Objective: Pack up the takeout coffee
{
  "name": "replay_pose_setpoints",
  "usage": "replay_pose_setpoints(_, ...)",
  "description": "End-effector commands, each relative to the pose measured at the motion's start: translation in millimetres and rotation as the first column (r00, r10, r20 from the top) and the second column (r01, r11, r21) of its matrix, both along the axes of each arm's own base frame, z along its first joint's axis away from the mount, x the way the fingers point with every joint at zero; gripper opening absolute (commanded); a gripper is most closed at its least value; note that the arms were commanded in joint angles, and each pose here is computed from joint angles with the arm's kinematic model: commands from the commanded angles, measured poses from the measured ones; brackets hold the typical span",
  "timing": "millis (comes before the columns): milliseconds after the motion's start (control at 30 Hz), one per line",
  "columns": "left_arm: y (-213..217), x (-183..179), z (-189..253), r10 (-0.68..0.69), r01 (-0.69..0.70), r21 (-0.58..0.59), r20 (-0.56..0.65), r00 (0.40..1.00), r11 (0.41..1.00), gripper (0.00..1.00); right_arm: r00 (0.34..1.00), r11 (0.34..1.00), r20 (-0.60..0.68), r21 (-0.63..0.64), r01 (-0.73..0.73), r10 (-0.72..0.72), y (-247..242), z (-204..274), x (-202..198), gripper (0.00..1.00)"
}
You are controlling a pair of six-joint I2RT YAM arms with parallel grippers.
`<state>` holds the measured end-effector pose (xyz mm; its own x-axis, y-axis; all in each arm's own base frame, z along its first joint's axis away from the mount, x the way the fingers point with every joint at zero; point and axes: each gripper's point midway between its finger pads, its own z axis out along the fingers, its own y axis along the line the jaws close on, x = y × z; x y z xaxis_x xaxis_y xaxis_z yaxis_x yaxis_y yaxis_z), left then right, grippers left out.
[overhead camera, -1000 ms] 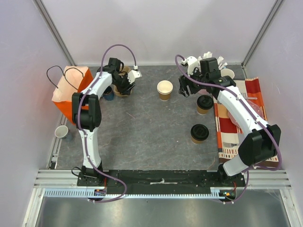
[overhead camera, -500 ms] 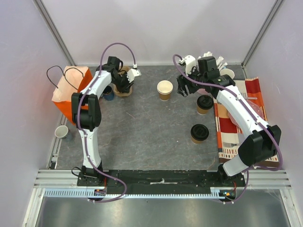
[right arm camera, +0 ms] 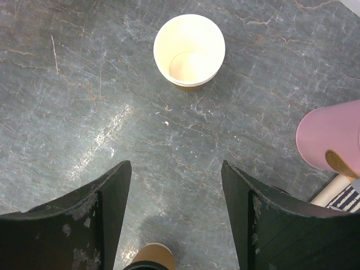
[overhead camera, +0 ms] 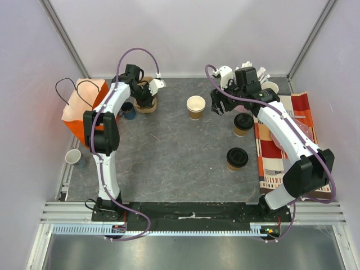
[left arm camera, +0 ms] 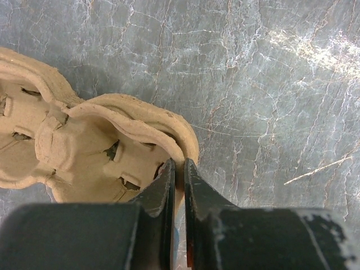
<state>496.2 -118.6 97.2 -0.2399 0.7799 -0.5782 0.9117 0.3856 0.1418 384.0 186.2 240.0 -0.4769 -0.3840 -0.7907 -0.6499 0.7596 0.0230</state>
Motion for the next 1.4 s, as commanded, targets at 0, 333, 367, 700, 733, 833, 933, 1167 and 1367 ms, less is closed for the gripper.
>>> replay_pose_setpoints(0,-3.1,1.7,30.6,-0.050,0.051,-0.014,0.082,0.995,0.999,0.02,0.998,1.000,0.056,0.014,-0.004,0.004,5.6,21.8,8.1,0.73)
replay_pose_setpoints(333,-5.8,-2.5,94.6,-0.132,0.139,0.001,0.323,0.937,0.990,0.02,0.995,0.996,0.102,0.087,-0.030,0.021,20.3,43.4,10.3,0.72)
replay_pose_setpoints(367,-5.9,-4.9,97.6,-0.139,0.146,0.003,0.325,0.936,0.989,0.02,0.994,0.995,0.106,0.093,-0.031,0.021,21.1,45.2,10.6,0.72)
replay_pose_setpoints(700,-13.3,-47.7,149.3,-0.317,0.329,0.030,0.359,0.878,0.944,0.02,0.952,0.960,0.227,0.143,-0.240,0.204,42.8,74.6,-8.0,0.72)
replay_pose_setpoints(733,-18.0,-56.3,168.6,-0.348,0.370,0.021,0.392,0.852,0.929,0.02,0.917,0.944,0.302,0.121,-0.306,0.259,46.9,85.1,-9.6,0.72)
replay_pose_setpoints(833,-24.8,-98.6,187.4,-0.451,0.484,-0.002,0.361,0.816,0.875,0.02,0.804,0.886,0.461,0.073,-0.458,0.377,62.5,109.0,-27.0,0.75)
replay_pose_setpoints(933,-26.9,-135.7,207.6,-0.523,0.561,-0.007,0.352,0.776,0.828,0.02,0.728,0.858,0.538,0.018,-0.514,0.425,79.5,118.8,-31.7,0.77)
replay_pose_setpoints(1167,-31.7,-197.1,239.8,-0.590,0.637,0.030,0.412,0.694,0.770,0.02,0.620,0.790,0.571,-0.087,-0.606,0.539,125.2,123.4,-29.1,0.79)
replay_pose_setpoints(1367,-35.2,-234.9,240.0,-0.614,0.661,0.040,0.415,0.671,0.749,0.02,0.615,0.803,0.584,-0.111,-0.586,0.529,139.7,131.7,-22.3,0.79)
